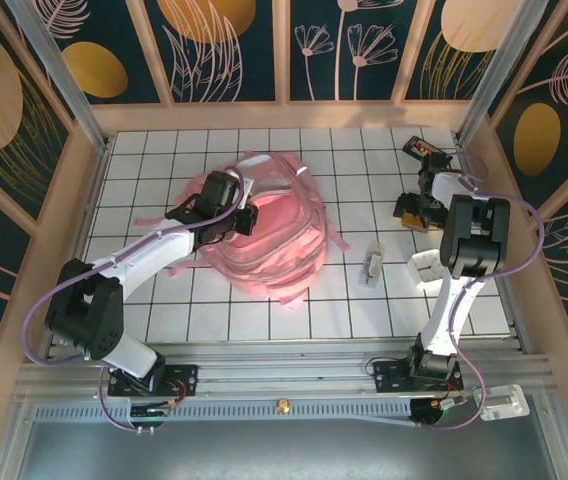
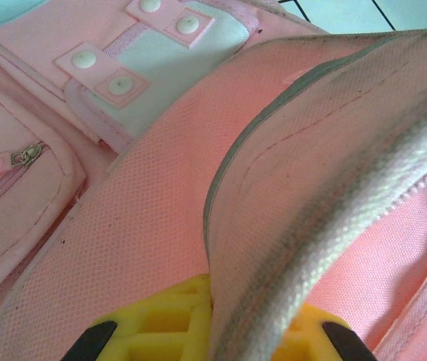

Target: Pack the student bag

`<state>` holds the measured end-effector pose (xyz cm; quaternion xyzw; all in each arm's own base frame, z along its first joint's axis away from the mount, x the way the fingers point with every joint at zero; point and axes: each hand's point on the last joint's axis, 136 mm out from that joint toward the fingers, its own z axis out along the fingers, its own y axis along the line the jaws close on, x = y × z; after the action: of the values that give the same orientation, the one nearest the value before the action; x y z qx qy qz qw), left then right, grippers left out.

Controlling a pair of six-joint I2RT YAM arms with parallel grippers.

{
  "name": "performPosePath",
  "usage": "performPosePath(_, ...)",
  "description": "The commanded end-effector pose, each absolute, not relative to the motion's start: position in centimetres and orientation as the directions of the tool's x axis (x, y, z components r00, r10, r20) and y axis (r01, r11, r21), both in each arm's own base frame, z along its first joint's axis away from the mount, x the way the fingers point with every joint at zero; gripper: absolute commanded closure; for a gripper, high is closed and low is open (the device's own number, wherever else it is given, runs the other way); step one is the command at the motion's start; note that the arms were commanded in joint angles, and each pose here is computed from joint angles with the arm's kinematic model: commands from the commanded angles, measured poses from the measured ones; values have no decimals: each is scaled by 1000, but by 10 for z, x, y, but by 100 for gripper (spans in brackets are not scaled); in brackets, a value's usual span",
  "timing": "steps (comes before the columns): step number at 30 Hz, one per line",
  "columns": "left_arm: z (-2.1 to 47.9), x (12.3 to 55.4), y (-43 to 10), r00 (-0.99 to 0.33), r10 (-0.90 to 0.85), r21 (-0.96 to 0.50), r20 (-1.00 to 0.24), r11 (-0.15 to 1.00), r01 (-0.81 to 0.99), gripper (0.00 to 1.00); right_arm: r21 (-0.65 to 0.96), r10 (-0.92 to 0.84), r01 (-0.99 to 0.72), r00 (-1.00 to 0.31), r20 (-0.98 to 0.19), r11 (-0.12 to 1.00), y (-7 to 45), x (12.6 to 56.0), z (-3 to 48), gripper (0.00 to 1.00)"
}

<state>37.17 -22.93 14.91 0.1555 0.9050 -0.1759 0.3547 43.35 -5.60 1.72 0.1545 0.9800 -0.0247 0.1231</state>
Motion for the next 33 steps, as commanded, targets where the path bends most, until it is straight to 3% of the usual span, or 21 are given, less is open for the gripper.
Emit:
performPosePath(1,147,384,-222,-699,120,-212,-705,905,369,100,36,304,306,-915,-266,951,-48,442,0,10)
performPosePath(9,147,385,-226,-709,107,-233,-697,901,366,100,123,334,311,-891,-309,943,-35,435,14,25)
performPosePath(21,155,384,-227,-708,85,-255,-701,898,360,100,366,403,267,-836,-373,892,2,437,77,27)
performPosePath(27,163,386,-231,-708,56,-290,-704,887,358,100,429,334,139,-843,-421,892,52,425,124,27)
performPosePath(33,176,385,-238,-707,13,-342,-707,869,359,100,487,201,-52,-868,-453,872,135,387,166,27)
